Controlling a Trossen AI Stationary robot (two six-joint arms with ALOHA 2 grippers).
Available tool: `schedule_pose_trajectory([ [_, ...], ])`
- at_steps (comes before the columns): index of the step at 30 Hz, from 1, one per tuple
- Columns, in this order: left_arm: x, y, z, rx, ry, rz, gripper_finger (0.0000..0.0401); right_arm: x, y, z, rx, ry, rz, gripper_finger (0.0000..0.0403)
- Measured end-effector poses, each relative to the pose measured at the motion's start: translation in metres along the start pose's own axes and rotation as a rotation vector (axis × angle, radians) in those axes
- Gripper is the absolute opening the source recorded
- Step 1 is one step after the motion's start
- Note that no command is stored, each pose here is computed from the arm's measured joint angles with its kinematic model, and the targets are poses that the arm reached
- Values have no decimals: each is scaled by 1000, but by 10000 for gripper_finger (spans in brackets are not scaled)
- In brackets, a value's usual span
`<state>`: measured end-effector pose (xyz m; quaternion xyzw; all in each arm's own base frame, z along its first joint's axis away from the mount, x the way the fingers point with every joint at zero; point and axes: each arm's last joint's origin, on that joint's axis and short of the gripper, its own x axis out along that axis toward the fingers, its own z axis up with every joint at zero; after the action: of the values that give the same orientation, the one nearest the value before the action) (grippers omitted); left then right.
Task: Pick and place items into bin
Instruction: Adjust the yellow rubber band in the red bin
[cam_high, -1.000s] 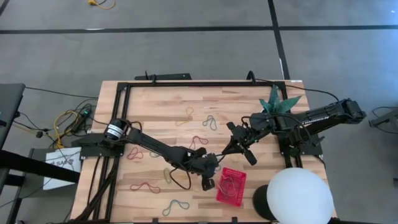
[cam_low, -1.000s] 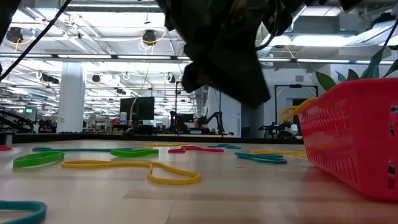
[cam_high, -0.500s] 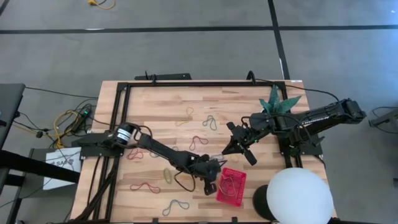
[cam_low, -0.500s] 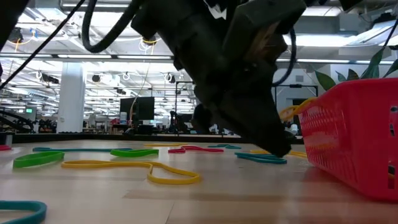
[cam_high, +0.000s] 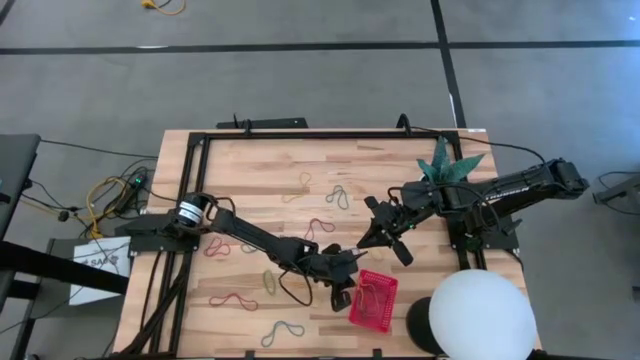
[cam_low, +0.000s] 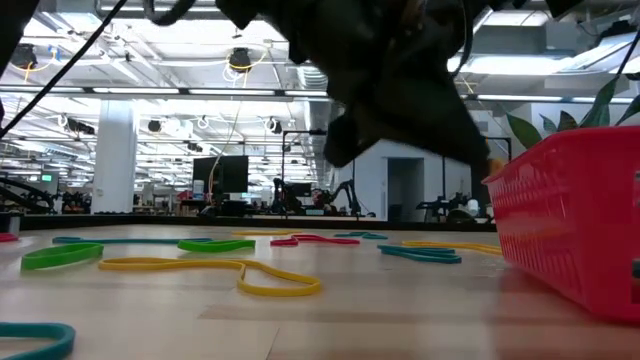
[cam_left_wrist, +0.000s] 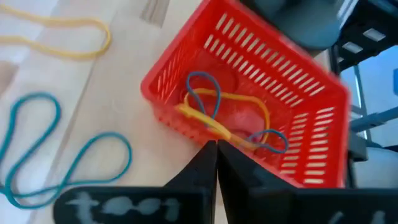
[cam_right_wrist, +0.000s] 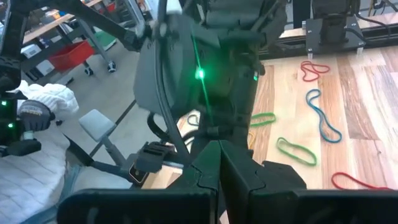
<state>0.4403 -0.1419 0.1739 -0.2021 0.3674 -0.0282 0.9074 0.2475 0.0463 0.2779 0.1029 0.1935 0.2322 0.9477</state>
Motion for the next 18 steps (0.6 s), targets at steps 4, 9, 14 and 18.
schedule_pose_trajectory([
  [4,-4,-2,4,14,-16,-5,0,0,0,0,0,-1,0,1],
  [9,-10,-1,4,39,8,25,0,0,0,0,-1,-2,0,1],
  [14,-15,-1,8,47,-32,61,0,0,0,1,-2,-7,1,1],
  [18,-15,0,8,49,-48,90,0,0,0,1,-2,-7,1,1],
])
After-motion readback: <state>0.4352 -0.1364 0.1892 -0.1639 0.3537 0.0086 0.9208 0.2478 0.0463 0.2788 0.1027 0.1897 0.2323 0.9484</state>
